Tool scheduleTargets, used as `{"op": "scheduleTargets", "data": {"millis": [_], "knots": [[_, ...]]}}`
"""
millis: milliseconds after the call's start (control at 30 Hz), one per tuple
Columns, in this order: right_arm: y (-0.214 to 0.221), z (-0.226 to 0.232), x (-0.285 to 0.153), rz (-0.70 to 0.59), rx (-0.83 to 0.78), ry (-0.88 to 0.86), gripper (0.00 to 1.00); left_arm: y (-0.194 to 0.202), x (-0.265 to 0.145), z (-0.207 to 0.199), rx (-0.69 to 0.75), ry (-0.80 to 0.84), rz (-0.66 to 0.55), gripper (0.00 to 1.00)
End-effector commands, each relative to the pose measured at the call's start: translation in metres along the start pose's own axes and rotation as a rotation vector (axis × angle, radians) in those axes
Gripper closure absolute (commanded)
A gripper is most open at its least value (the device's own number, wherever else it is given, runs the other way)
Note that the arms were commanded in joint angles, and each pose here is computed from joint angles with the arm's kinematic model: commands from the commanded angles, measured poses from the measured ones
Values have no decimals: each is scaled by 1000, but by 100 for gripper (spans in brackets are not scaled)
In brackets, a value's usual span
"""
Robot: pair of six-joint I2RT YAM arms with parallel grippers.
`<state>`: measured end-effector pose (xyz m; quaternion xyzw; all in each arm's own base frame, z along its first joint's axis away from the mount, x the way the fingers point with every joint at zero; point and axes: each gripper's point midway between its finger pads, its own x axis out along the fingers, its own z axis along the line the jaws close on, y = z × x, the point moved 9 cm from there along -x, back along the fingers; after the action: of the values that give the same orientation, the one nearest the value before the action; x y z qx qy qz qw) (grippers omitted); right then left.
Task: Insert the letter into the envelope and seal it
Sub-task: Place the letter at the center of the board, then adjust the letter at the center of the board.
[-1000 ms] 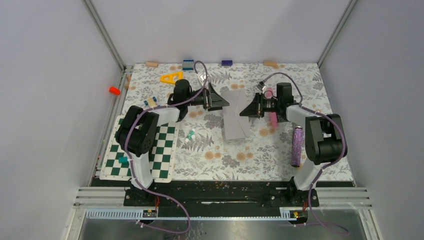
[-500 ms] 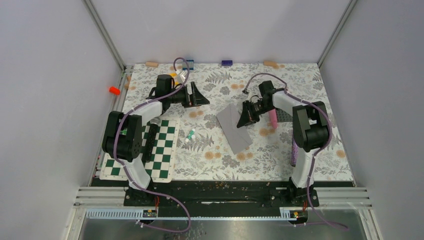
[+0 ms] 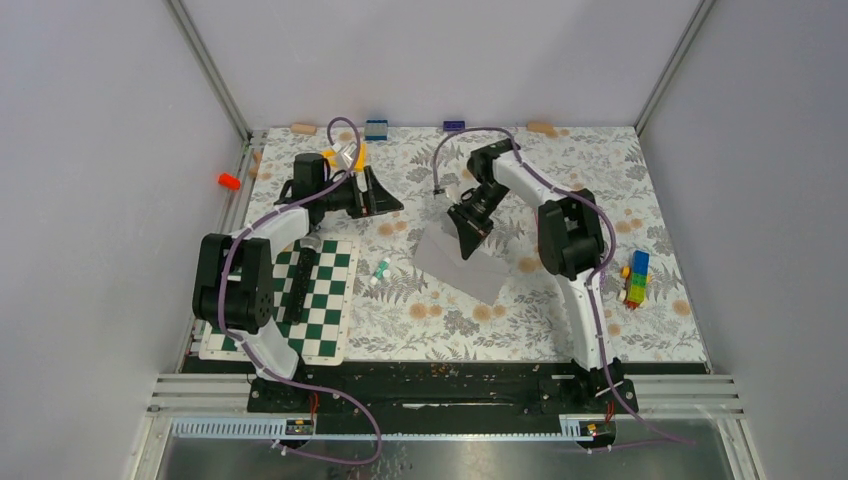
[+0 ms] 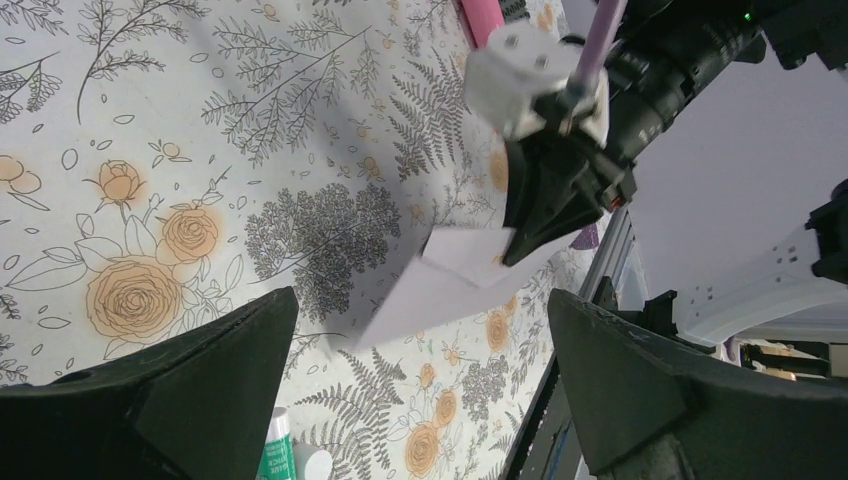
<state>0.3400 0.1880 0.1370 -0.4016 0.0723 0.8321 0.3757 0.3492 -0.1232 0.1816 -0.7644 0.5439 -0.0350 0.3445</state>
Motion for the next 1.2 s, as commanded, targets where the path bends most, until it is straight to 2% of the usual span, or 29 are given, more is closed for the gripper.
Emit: {"op": "scheduleTargets", "data": {"millis": [0,233,333,367,567,800,933,1033,1133,1167], "knots": [[2,24,4,199,-140,-48,85,-10,-15,-18,78,63,-29,1],[-11,21,0,345,-261,65,84,-11,-25,-19,95,61,-37,1],[-18,15,-4,355,-292,149,77,-11,-27,-20,98,64,-42,1],[-20,13,-6,352,-299,183,71,-11,-27,-20,97,65,-44,1],[-38,12,-28,237,-365,446,41,-10,-28,-18,89,78,-58,1],[-47,35,-72,44,-431,735,36,-10,-29,-21,92,90,-70,1],[-23,59,-83,-71,-492,853,36,-13,-33,-25,106,97,-80,1],[11,73,-62,-102,-575,878,32,-18,-38,-26,111,99,-91,1],[49,76,-24,-76,-601,869,31,-22,-44,-25,127,71,-90,1],[56,78,-14,-78,-609,861,31,-24,-47,-26,171,51,-86,1]]}}
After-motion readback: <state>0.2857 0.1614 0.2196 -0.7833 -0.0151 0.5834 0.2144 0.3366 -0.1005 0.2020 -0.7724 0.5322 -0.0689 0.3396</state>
